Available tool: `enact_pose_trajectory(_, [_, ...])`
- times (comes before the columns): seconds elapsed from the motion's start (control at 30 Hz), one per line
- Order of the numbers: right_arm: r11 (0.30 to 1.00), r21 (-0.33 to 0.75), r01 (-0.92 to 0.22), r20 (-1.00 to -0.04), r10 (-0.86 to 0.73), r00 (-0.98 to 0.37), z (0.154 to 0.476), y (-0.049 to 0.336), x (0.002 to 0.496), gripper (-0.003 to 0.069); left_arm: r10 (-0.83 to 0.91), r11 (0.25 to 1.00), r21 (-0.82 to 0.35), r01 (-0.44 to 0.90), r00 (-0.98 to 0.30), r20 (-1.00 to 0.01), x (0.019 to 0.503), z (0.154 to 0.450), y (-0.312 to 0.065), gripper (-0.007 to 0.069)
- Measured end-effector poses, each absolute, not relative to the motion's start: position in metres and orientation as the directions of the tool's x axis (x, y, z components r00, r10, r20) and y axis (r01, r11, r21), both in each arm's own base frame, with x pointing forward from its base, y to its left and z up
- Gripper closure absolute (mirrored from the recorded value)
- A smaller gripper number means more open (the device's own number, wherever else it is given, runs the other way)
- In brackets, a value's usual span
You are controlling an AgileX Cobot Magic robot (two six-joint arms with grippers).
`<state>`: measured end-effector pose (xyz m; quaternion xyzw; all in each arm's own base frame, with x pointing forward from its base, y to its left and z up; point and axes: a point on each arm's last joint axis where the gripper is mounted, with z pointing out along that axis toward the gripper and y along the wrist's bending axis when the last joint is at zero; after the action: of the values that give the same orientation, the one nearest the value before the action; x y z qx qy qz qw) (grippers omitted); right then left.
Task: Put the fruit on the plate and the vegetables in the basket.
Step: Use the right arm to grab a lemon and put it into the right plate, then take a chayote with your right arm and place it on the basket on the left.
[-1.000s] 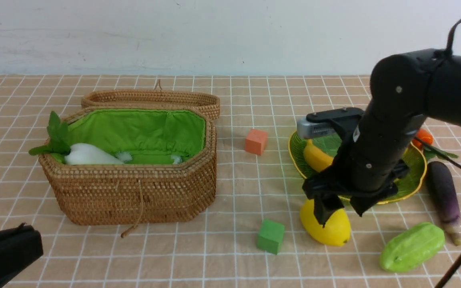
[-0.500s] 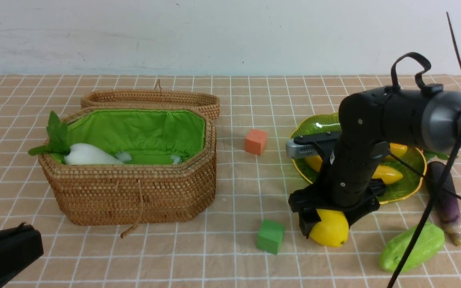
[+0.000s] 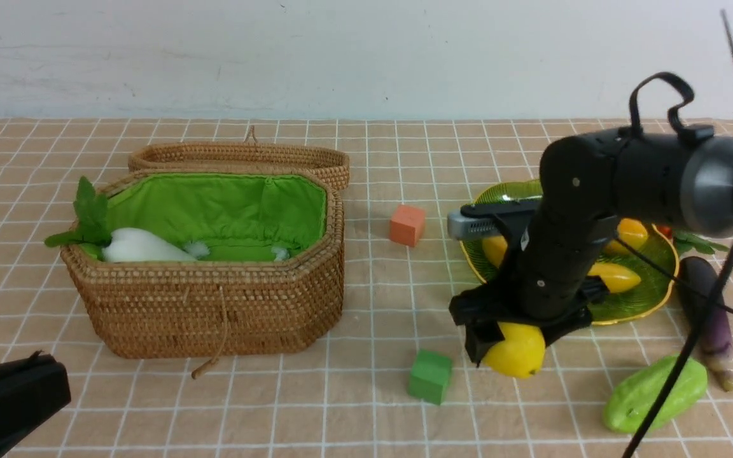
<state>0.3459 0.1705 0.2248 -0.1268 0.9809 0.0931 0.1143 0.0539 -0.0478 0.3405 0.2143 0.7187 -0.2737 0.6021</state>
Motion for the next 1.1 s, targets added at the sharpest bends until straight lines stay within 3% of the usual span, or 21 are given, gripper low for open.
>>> enact_pose_trajectory(0.13, [0.957, 0.106, -0.271, -0.430, -0.202, -0.880, 0.267, 0.158, 0.357, 0.0067, -0.072, 0.752, -0.147, 0.642, -0.142, -0.987, 0.054, 0.346, -0.048, 0.0638])
enact_pose_trajectory(0.17, [0.966, 0.081, -0.246, -0.541, -0.164, -0.825, 0.282, 0.145, 0.371, 0.0067, -0.092, 0.750, -0.150, 0.644, -0.123, -0.988, 0.055, 0.349, -0.048, 0.0638])
enact_pose_trajectory(0.2, [0.968, 0.072, -0.242, -0.545, -0.165, -0.822, 0.283, 0.141, 0.374, 0.0067, -0.093, 0.750, -0.150, 0.644, -0.122, -0.988, 0.055, 0.349, -0.048, 0.0638])
enact_pose_trajectory(0.23, [0.978, 0.049, -0.203, -0.634, -0.127, -0.763, 0.283, 0.126, 0.392, 0.0067, -0.096, 0.750, -0.150, 0.644, -0.118, -0.988, 0.055, 0.349, -0.048, 0.0638])
enact_pose_trajectory(0.33, [0.986, 0.040, -0.163, -0.689, -0.091, -0.719, 0.265, 0.108, 0.417, 0.0067, -0.092, 0.750, -0.150, 0.644, -0.123, -0.988, 0.055, 0.349, -0.048, 0.0638])
enact_pose_trajectory(0.5, [0.989, 0.026, -0.147, -0.682, -0.089, -0.726, 0.222, 0.101, 0.440, 0.0059, -0.075, 0.750, -0.153, 0.643, -0.148, -0.986, 0.054, 0.346, -0.048, 0.0638])
enact_pose_trajectory(0.57, [0.988, 0.003, -0.155, -0.668, -0.113, -0.735, 0.213, 0.100, 0.442, 0.0002, -0.063, 0.751, -0.153, 0.642, -0.161, -0.985, 0.054, 0.345, -0.048, 0.0638])
enact_pose_trajectory(0.8, [0.986, -0.027, -0.164, -0.685, -0.138, -0.716, 0.231, 0.097, 0.437, -0.0005, -0.060, 0.751, -0.153, 0.642, -0.165, -0.984, 0.054, 0.344, -0.048, 0.0638])
enact_pose_trajectory(0.97, [0.991, -0.007, -0.136, -0.714, -0.100, -0.693, 0.290, 0.090, 0.409, 0.0113, -0.059, 0.751, -0.153, 0.642, -0.166, -0.984, 0.054, 0.344, -0.048, 0.0638])
enact_pose_trajectory(1.03, [0.993, -0.002, -0.115, -0.687, -0.086, -0.722, 0.322, 0.083, 0.383, 0.0207, -0.059, 0.751, -0.153, 0.642, -0.166, -0.984, 0.054, 0.344, -0.048, 0.0638])
enact_pose_trajectory(1.1, [0.995, -0.009, -0.100, -0.636, -0.083, -0.767, 0.334, 0.077, 0.363, 0.0291, -0.059, 0.751, -0.153, 0.642, -0.166, -0.984, 0.054, 0.344, -0.048, 0.0638])
